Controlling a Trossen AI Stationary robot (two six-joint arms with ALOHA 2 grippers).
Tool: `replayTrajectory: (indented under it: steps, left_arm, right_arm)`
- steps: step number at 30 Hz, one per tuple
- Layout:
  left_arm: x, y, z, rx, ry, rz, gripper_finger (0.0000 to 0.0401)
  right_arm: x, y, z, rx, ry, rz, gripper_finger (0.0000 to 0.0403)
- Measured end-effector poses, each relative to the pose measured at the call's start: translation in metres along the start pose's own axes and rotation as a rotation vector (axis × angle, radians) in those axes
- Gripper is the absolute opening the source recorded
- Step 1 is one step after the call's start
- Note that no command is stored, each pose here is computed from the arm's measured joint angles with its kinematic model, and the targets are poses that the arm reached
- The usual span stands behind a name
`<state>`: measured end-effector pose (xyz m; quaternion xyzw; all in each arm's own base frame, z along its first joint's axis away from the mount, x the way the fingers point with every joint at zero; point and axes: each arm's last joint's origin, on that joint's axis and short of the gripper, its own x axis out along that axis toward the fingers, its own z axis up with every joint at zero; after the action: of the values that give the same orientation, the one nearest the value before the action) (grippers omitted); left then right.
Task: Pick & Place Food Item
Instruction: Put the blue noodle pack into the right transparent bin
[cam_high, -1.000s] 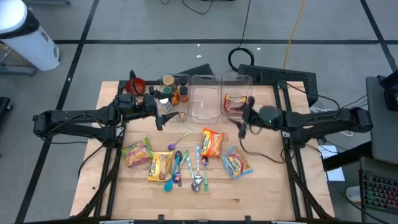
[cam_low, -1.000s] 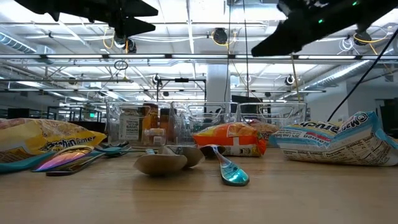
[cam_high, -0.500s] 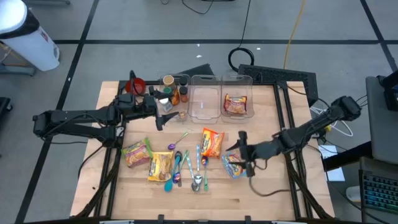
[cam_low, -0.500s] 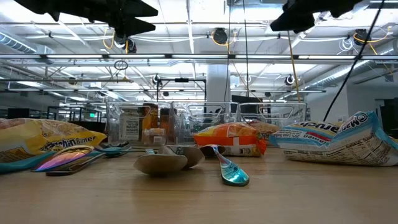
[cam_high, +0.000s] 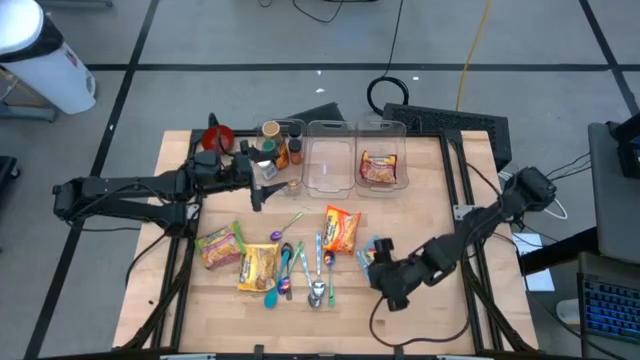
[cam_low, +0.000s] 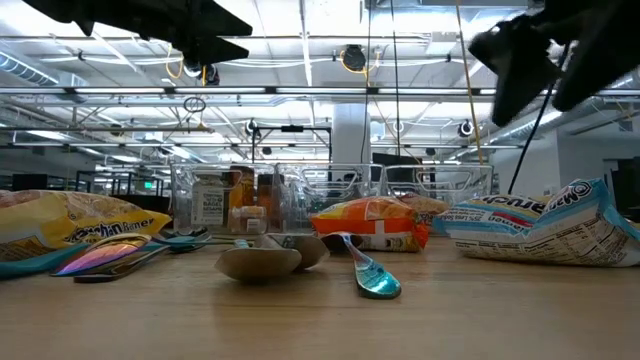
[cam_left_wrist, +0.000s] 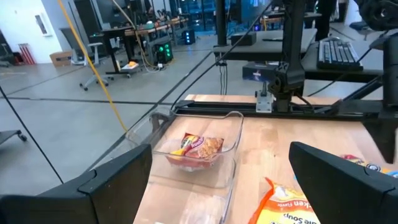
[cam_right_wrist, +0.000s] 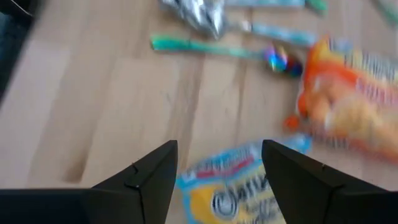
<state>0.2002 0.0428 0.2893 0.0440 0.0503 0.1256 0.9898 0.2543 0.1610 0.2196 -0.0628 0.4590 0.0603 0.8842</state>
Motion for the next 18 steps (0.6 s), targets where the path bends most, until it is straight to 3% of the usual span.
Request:
replayTrajectory:
  steps: [7,18]
  left_arm:
    - [0.0,0.0,0.0,-0.032,0.0,0.0,0.0388]
    - [0.0,0.0,0.0,-0.053,-0.001,-0.002,0.0388]
  right_arm:
    - [0.008,0.005,-0.024,0.093,0.107,-0.031,0.0228]
    - [0.029,-0.002,-0.061,0.077,0.162,-0.058,0.0203]
